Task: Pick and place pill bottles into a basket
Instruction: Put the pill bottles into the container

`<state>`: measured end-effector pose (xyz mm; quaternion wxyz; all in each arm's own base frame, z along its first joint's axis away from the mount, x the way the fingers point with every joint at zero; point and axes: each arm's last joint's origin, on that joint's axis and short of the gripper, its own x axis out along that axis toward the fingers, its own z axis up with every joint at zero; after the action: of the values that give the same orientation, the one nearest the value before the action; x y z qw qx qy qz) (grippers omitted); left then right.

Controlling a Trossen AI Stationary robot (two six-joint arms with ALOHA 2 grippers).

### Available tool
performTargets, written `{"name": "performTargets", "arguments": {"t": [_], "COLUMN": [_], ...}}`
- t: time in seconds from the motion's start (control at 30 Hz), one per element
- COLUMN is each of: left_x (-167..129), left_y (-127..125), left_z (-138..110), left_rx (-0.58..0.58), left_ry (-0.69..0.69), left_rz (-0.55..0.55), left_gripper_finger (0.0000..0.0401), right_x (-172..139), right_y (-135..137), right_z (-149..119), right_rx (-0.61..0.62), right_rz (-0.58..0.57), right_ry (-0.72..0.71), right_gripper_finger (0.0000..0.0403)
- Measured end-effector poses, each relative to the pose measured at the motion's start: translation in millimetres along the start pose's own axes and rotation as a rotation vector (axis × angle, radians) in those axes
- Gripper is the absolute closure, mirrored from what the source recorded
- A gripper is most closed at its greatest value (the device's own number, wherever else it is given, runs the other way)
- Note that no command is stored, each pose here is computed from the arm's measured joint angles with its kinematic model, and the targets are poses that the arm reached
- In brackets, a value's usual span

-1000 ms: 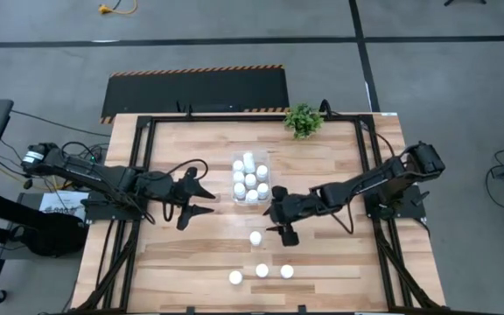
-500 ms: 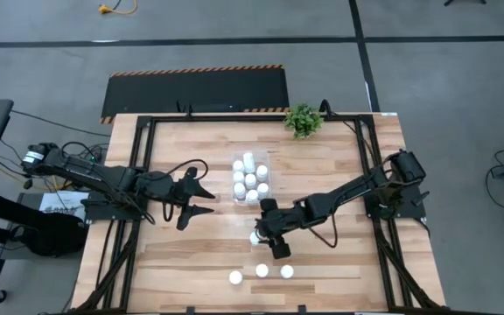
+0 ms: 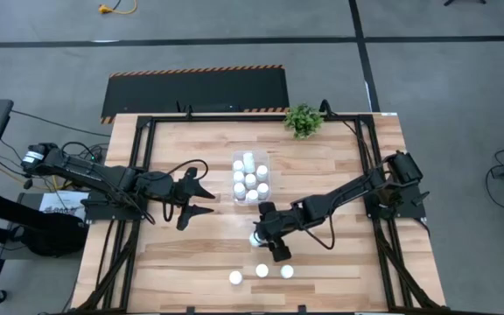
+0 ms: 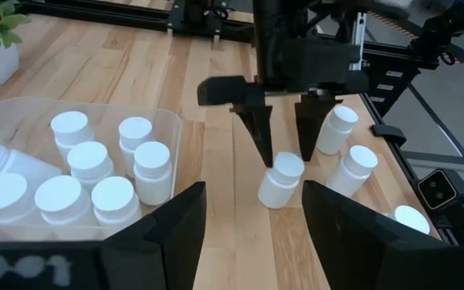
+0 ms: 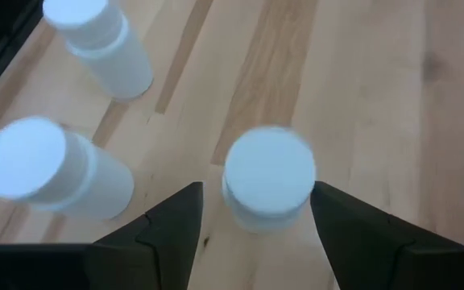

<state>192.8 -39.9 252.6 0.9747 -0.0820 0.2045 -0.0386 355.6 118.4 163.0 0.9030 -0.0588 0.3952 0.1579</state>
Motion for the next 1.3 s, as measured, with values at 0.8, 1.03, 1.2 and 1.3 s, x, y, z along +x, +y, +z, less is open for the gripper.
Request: {"name": "performTargets", "arguments": {"t": [0.8, 1.03, 1.2, 1.3], "left_x": [0.0, 0.1, 0.1, 0.1], "left_y": [0.1, 0.0, 0.0, 0.0], "left_z": [0.0, 0.0, 0.1, 0.1], "left_rx": [0.000, 0.001, 0.001, 0.001], "left_ry": [0.000, 0.001, 0.000, 0.000], "left_rz": [0.000, 0.000, -0.001, 0.000], "left_gripper_finger": [0.0207, 0.0207, 0.0207, 0.0207], "right_x": [0.2, 7.4, 8.5, 8.6], "right_y": [-0.2, -0.3, -0.7, -0.8], "right_z": [3.2, 0.9, 0.3, -0.4], "right_rx": [-0.027, -0.027, -0.027, -0.028], "right_rz": [0.002, 0.020, 0.021, 0.019], "right_ry": [-0.036, -0.036, -0.036, -0.030], "right_gripper_finger": [0.0192, 0.0195, 0.0199, 0.0206]}}
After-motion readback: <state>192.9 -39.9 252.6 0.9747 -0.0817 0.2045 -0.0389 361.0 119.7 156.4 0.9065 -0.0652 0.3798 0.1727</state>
